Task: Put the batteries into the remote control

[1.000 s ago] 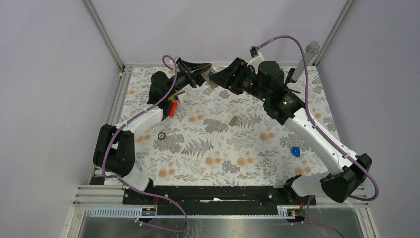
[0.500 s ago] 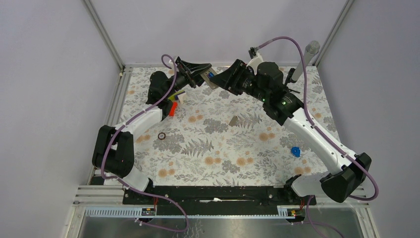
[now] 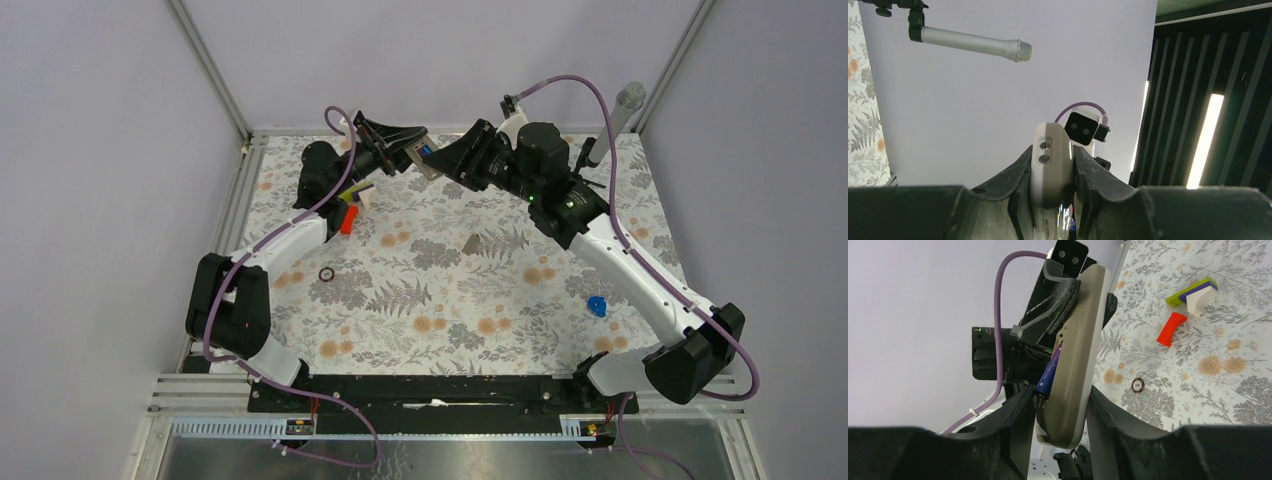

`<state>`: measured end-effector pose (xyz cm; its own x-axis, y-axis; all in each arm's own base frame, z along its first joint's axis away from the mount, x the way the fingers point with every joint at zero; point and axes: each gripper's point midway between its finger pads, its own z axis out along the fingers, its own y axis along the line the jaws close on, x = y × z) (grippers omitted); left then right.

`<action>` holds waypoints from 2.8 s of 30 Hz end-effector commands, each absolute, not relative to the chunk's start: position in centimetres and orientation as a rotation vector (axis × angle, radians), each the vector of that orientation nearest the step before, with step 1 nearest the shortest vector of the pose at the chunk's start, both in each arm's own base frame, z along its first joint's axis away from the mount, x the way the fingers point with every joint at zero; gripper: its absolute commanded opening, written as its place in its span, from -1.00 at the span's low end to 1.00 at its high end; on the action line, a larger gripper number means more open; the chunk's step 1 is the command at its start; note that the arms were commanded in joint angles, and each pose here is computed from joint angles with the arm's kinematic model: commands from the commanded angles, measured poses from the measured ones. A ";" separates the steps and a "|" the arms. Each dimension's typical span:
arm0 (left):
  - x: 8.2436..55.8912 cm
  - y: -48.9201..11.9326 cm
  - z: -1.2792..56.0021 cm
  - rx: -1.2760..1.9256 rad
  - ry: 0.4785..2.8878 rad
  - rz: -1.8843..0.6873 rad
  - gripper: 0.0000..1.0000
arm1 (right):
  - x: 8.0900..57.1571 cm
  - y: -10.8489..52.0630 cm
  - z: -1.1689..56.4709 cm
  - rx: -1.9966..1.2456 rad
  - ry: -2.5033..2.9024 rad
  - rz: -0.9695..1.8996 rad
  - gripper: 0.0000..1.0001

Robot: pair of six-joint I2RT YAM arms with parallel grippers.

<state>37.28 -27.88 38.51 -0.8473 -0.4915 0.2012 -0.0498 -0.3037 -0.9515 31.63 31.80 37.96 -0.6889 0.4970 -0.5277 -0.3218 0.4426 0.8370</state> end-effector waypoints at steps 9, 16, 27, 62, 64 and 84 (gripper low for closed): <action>34.3 -28.1 44.1 -0.327 1.555 -2.186 -1.00 | 32.7 32.5 34.8 0.189 2.087 1.347 -0.10; 35.1 -28.2 43.0 -0.341 1.581 -2.137 -1.00 | 32.3 32.7 34.7 0.146 2.093 1.361 0.15; 36.1 -27.6 41.1 -0.353 1.641 -2.022 -1.00 | 31.6 32.0 37.7 0.107 1.970 1.437 0.79; 35.6 -27.5 41.1 -0.300 1.658 -1.998 -1.00 | 33.5 31.9 35.3 0.169 2.053 1.419 0.23; 35.7 -27.4 40.9 -0.311 1.659 -2.002 -1.00 | 33.2 31.6 36.3 0.166 2.013 1.447 0.34; 36.5 -27.0 40.9 -0.421 1.638 -2.108 -1.00 | 30.4 30.6 40.1 -0.076 1.761 1.578 0.19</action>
<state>37.06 -27.40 38.14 -0.8537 -0.5205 0.0150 0.0754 -0.1521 -0.9855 32.00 30.76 36.91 -0.7661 0.4454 -0.4634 -0.3607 0.2987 0.8835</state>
